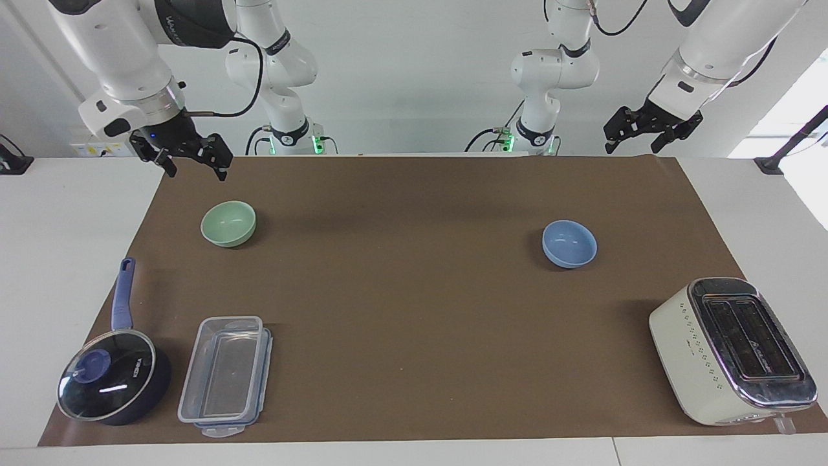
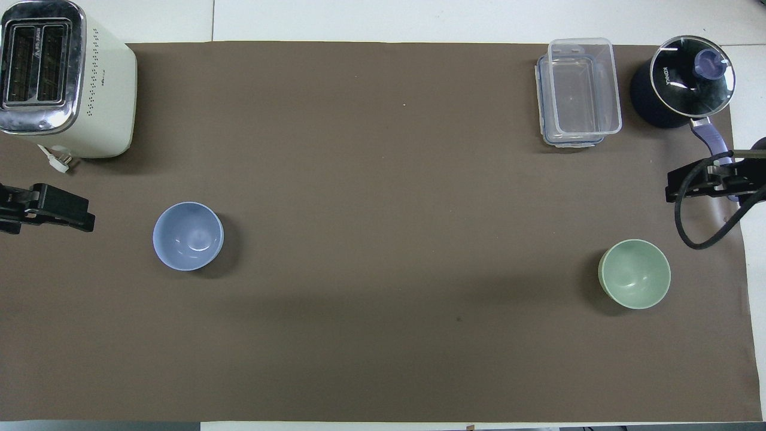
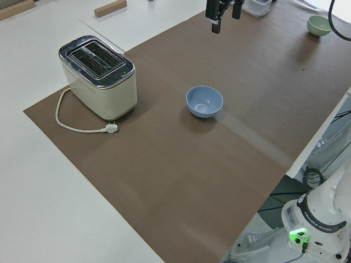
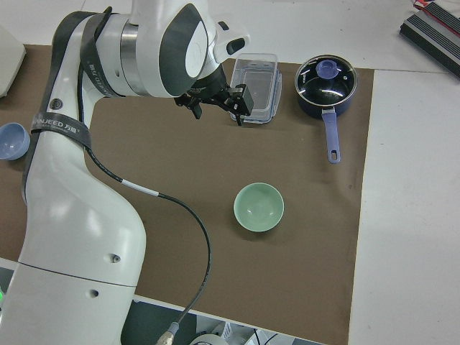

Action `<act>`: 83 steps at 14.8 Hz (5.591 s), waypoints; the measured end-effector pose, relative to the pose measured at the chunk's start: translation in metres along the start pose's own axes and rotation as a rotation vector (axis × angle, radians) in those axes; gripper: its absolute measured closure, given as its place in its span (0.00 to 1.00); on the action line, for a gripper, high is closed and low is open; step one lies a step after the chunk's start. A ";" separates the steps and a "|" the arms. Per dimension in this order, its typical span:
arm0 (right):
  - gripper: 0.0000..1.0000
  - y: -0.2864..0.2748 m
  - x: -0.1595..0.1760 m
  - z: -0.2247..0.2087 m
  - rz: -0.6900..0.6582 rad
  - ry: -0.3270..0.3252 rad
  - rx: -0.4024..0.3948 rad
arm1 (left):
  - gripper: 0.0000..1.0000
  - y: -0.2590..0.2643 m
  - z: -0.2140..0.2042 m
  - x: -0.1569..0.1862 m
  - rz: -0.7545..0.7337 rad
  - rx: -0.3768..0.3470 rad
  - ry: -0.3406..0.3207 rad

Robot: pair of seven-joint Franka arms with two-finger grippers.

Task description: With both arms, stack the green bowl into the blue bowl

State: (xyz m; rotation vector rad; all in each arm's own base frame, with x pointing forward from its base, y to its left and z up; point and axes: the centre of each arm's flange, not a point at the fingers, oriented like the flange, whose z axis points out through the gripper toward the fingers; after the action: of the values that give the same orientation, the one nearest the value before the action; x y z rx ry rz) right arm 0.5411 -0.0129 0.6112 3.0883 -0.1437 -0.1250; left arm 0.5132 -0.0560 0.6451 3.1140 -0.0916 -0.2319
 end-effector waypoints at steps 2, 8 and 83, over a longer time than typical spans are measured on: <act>0.00 0.000 0.000 0.000 0.000 0.000 0.000 | 0.00 0.000 0.000 0.000 0.000 0.000 0.000; 0.00 0.000 0.000 0.000 0.000 0.000 0.000 | 0.00 0.000 0.000 0.000 0.000 0.000 0.001; 0.96 0.121 -0.053 0.208 -0.046 0.116 0.065 | 0.96 0.320 0.325 -0.001 0.132 -0.116 0.049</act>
State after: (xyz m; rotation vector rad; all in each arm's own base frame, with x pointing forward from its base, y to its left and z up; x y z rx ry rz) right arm 0.4600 -0.1368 0.4148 3.1546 -0.0732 0.0591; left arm 0.4453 -0.3793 0.3308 2.9814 -0.2711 -0.1524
